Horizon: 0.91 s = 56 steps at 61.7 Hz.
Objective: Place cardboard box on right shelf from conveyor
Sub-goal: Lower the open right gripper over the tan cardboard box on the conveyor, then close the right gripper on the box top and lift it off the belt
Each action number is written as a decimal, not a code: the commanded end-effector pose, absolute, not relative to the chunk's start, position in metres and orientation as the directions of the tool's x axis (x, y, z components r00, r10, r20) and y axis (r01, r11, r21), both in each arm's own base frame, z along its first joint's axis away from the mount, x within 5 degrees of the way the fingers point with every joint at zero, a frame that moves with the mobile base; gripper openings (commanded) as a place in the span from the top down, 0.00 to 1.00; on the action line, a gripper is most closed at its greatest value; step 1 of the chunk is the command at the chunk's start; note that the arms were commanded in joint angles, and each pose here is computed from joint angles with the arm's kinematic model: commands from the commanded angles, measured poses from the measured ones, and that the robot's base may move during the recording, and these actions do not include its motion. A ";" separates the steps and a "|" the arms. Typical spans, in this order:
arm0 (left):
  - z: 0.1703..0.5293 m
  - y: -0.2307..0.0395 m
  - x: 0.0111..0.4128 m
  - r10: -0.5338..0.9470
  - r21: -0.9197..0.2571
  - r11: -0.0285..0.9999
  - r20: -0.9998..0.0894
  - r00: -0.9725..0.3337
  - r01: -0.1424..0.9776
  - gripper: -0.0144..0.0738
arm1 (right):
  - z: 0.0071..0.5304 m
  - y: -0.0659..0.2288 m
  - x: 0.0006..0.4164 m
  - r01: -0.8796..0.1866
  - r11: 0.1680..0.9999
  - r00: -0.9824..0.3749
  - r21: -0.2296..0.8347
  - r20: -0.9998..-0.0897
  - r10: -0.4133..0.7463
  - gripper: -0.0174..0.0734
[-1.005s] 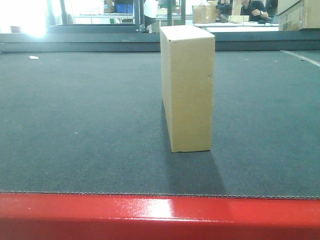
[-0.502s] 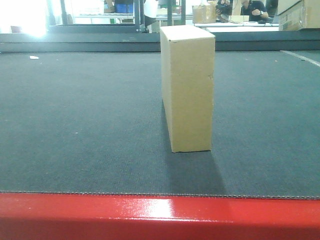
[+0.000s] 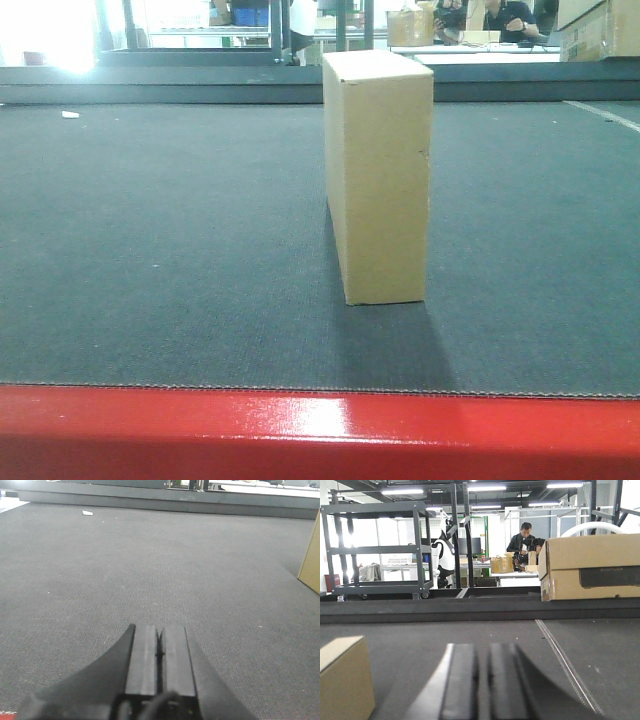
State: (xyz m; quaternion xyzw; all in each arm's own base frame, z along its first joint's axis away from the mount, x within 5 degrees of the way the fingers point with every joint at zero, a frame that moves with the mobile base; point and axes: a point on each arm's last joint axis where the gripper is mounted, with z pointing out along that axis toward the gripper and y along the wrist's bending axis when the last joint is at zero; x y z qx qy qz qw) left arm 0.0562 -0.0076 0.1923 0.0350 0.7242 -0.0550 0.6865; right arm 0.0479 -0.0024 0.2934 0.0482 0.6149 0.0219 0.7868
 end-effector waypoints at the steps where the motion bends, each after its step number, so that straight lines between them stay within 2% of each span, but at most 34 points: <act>1: 0.199 -0.007 0.056 -0.042 -0.037 0.992 -0.998 0.039 0.124 0.97 | 0.324 -0.003 0.054 0.023 0.995 0.309 0.101 -0.947 0.089 0.34; 7: 0.199 -0.007 0.056 -0.042 -0.037 0.992 -0.998 0.039 0.124 0.97 | 0.336 -0.003 0.069 0.019 0.995 0.267 0.094 -0.960 0.086 0.18; 12: 0.199 -0.007 0.056 -0.042 -0.037 0.992 -0.998 0.039 0.124 0.97 | 0.346 -0.001 0.082 -0.005 0.996 0.228 0.093 -0.969 0.092 0.12; 23: 0.199 -0.007 0.056 -0.042 -0.037 0.992 -0.998 0.039 0.124 0.97 | 0.377 0.010 0.123 -0.091 0.991 0.077 0.094 -0.992 0.101 0.11; 31: 0.199 -0.007 0.056 -0.042 -0.037 0.992 -0.998 0.039 0.124 0.97 | 0.404 0.031 0.156 -0.196 0.977 -0.053 0.082 -0.996 0.073 0.11; 44: 0.199 -0.007 0.056 -0.042 -0.037 0.992 -0.998 0.039 0.124 0.97 | 0.431 0.095 0.206 -0.406 0.910 -0.242 0.088 -0.970 -0.014 0.12; 50: 0.199 -0.007 0.056 -0.042 -0.037 0.992 -0.998 0.039 0.124 0.97 | 0.435 0.125 0.231 -0.431 0.891 -0.365 0.142 -0.931 -0.028 0.12; 56: 0.199 -0.007 0.056 -0.042 -0.037 0.992 -0.998 0.039 0.124 0.97 | 0.433 0.151 0.255 -0.405 0.893 -0.495 0.196 -0.868 -0.034 0.12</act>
